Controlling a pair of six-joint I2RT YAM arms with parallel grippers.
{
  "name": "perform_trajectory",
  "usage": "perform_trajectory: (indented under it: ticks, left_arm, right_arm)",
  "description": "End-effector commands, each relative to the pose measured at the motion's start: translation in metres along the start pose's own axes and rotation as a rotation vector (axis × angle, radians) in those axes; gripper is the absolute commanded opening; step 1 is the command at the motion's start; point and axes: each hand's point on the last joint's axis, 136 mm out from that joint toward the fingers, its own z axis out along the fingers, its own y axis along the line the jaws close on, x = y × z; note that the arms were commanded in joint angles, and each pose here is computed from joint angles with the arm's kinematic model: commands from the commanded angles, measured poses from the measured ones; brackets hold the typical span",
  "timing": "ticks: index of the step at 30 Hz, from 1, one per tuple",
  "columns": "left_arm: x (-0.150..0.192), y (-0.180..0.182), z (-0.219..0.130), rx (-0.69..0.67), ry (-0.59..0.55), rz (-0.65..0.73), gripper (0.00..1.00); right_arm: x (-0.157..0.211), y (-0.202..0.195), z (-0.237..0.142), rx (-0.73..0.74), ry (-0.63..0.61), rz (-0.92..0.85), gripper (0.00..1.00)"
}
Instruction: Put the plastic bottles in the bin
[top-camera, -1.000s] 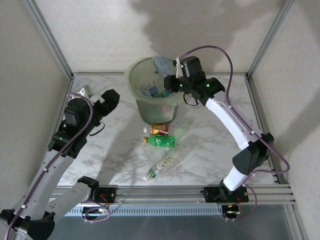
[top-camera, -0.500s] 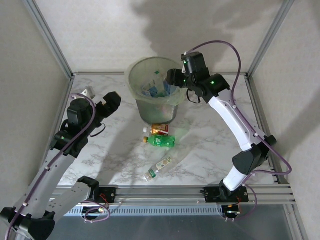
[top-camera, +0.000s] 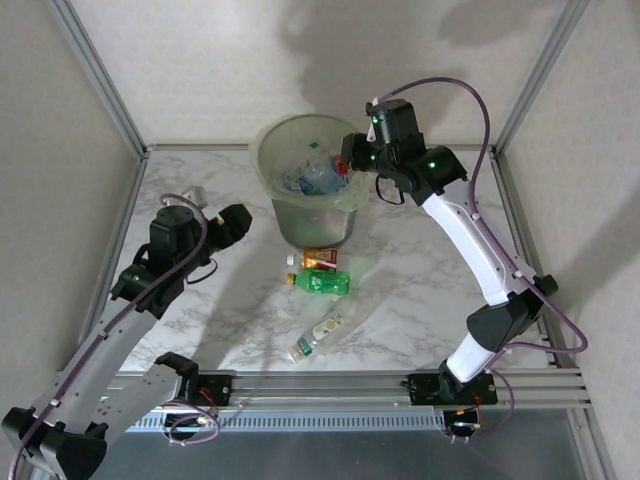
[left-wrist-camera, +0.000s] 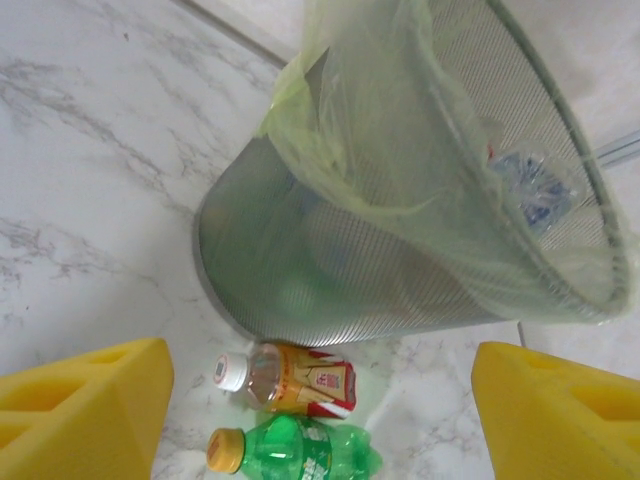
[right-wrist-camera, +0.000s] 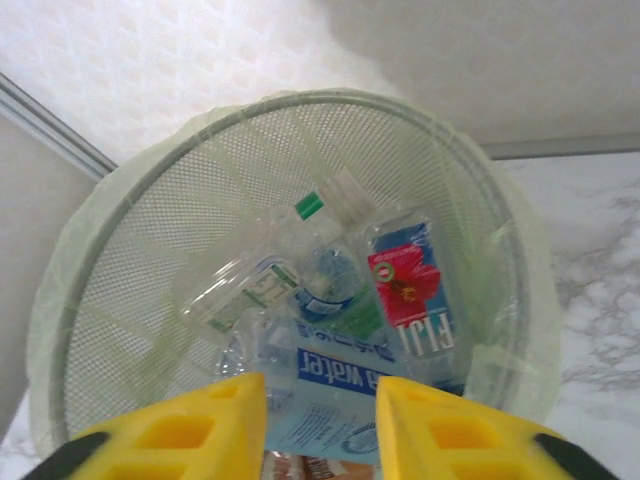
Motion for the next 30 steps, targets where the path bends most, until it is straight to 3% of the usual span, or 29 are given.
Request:
perform_trajectory:
  ticks: [1,10,16,23,30]
  left_arm:
    - [0.010,-0.005,-0.007,0.036,0.027,0.038,0.76]
    - [0.060,-0.015,0.000,0.025,0.145,0.177,0.73]
    - [0.110,-0.027,0.009,0.063,0.271,0.330,0.75]
    - [0.177,-0.033,0.010,0.081,0.421,0.575,0.81]
    - [0.227,-0.036,0.011,0.120,0.537,0.746,0.88]
  right_arm:
    - [0.009,0.022,0.003,-0.051,0.038,-0.036,0.33]
    - [0.031,0.037,0.021,-0.067,0.090,-0.047,0.34]
    - [0.024,0.029,0.012,-0.023,0.048,-0.026,0.33]
    - [0.026,-0.020,-0.029,0.092,-0.059,0.107,0.38]
    - [0.065,-0.092,-0.064,0.217,-0.088,0.279,0.56]
